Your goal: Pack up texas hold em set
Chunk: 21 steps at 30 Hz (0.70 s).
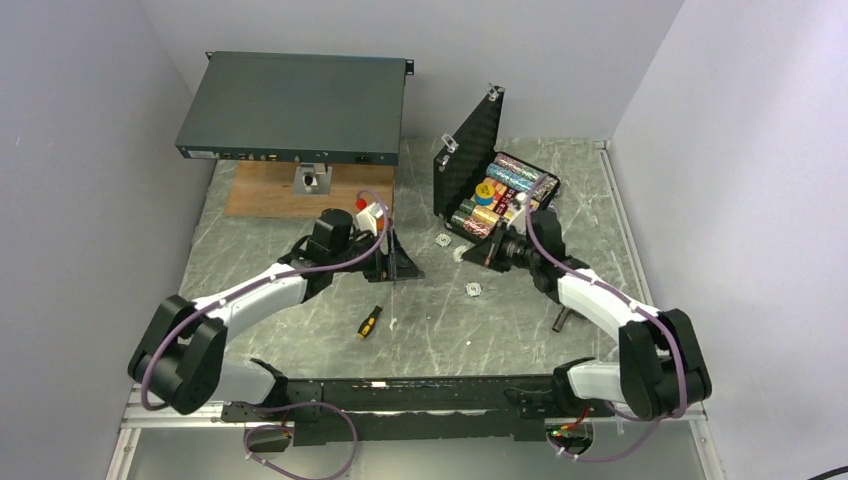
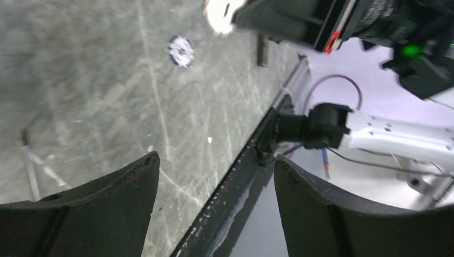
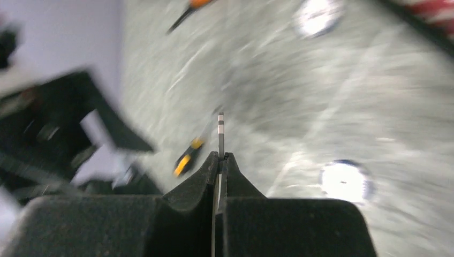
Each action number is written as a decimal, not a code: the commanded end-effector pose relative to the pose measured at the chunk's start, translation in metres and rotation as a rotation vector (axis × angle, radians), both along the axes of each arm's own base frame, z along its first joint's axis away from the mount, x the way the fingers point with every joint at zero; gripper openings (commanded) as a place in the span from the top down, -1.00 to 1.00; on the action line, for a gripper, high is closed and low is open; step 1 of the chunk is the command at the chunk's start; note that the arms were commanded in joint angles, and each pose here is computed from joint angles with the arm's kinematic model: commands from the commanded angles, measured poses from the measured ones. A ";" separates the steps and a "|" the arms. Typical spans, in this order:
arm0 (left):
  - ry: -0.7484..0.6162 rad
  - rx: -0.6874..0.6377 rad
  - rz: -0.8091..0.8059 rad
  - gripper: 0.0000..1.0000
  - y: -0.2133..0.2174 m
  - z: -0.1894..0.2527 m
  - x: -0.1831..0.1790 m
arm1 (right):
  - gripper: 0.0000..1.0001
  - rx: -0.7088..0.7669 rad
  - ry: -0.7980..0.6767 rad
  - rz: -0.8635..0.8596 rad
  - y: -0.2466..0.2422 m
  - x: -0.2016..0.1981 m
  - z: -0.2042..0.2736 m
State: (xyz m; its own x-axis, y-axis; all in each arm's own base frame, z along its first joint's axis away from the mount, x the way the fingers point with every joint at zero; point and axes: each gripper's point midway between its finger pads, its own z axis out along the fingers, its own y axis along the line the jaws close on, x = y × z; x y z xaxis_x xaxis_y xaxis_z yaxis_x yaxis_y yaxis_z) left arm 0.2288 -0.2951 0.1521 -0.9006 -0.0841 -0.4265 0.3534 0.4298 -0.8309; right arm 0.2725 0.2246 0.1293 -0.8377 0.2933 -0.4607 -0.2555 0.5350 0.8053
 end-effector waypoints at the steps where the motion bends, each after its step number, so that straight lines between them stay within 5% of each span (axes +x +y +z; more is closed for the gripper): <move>1: -0.063 0.227 0.087 -0.61 0.031 -0.015 0.007 | 1.00 -0.429 0.031 -0.577 -0.107 0.057 -0.006; 10: -0.062 0.221 0.101 -0.61 0.036 -0.012 0.000 | 1.00 -0.660 0.168 -1.016 -0.224 0.110 0.007; 21: -0.066 0.238 0.106 -0.61 0.042 -0.017 -0.008 | 1.00 -0.701 0.101 -1.027 -0.252 0.187 0.015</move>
